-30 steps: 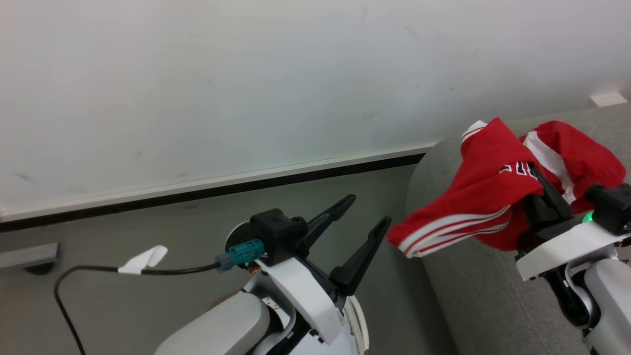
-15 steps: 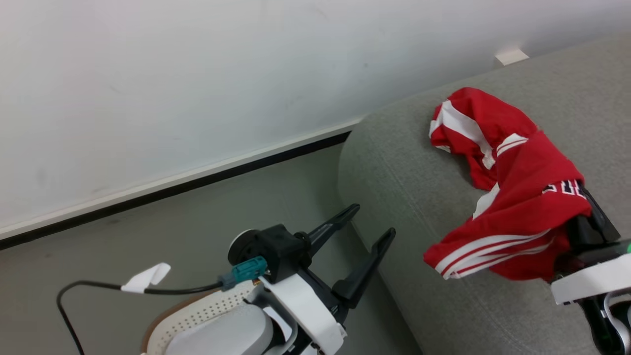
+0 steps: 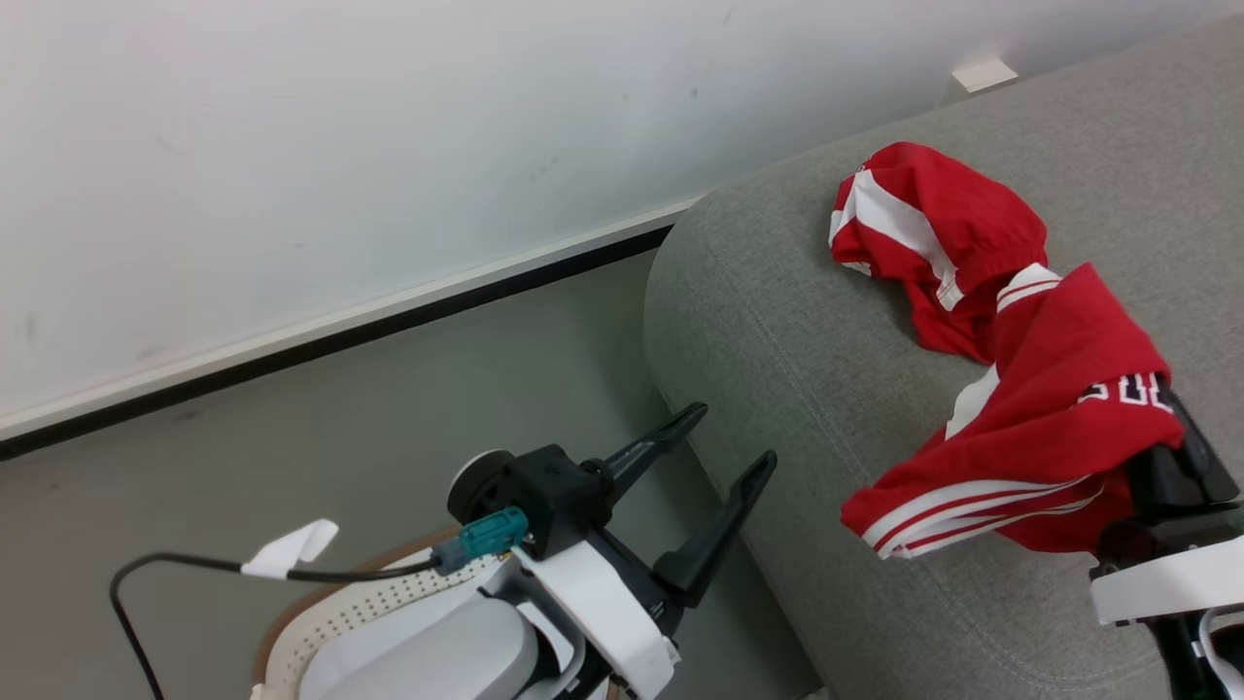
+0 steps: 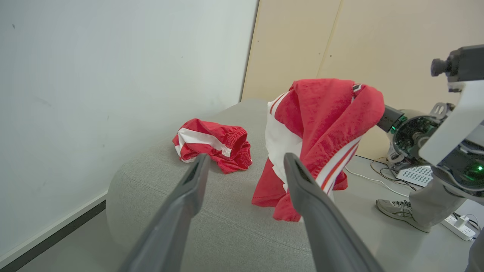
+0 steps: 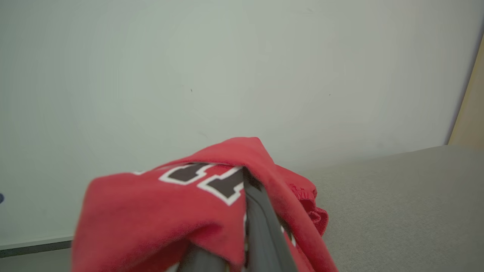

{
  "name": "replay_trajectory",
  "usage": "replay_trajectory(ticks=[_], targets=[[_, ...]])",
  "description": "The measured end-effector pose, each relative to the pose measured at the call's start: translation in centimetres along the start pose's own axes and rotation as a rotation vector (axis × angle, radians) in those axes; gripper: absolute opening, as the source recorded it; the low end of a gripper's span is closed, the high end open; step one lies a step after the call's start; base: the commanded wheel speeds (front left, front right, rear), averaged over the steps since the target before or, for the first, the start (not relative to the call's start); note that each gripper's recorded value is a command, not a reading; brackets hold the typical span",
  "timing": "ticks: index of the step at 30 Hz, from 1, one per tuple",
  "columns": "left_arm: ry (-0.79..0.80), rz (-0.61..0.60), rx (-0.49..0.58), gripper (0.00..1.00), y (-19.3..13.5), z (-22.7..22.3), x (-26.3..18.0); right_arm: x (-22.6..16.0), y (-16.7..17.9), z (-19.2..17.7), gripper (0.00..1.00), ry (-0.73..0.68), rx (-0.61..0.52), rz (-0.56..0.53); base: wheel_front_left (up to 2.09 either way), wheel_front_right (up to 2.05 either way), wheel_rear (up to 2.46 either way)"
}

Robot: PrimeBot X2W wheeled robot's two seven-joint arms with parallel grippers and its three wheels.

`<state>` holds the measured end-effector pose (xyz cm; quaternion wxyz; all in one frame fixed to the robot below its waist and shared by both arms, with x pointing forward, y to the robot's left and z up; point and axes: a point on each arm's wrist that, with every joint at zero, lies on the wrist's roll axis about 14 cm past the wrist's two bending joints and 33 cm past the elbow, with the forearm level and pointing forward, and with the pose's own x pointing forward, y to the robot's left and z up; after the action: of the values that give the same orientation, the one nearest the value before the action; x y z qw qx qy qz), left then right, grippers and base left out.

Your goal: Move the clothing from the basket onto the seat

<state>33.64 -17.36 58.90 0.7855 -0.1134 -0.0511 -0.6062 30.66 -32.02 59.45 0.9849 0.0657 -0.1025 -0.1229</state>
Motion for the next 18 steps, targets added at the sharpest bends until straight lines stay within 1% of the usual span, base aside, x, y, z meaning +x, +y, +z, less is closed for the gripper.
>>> replay_trajectory(ticks=[4, 8, 11, 15, 18], targets=[[0.007, 0.003, 0.010, 1.00, 0.7, -0.3, -0.2, 0.7, -0.4, 0.5, 0.00, -0.003, -0.031, -0.011, 0.00, 0.00, 0.00], [0.012, 0.010, 0.020, 1.00, 1.9, -0.6, -0.5, 2.4, -1.7, 1.8, 0.00, -0.026, -0.079, -0.038, 0.00, 0.00, 0.00], [0.020, 0.023, 0.014, 1.00, 3.0, -1.1, -0.9, 4.3, -2.9, 2.8, 0.00, -0.036, -0.124, -0.070, 0.00, 0.00, 0.00], [0.035, 0.051, 0.005, 1.00, 5.2, -1.9, -1.7, 7.6, -3.9, 3.8, 0.00, -0.049, -0.141, -0.093, 0.00, 0.00, 0.00], [0.046, 0.074, -0.009, 1.00, 6.7, -2.8, -2.4, 9.9, -4.7, 3.7, 0.00, -0.028, -0.172, -0.110, 0.00, 0.00, 0.00]])
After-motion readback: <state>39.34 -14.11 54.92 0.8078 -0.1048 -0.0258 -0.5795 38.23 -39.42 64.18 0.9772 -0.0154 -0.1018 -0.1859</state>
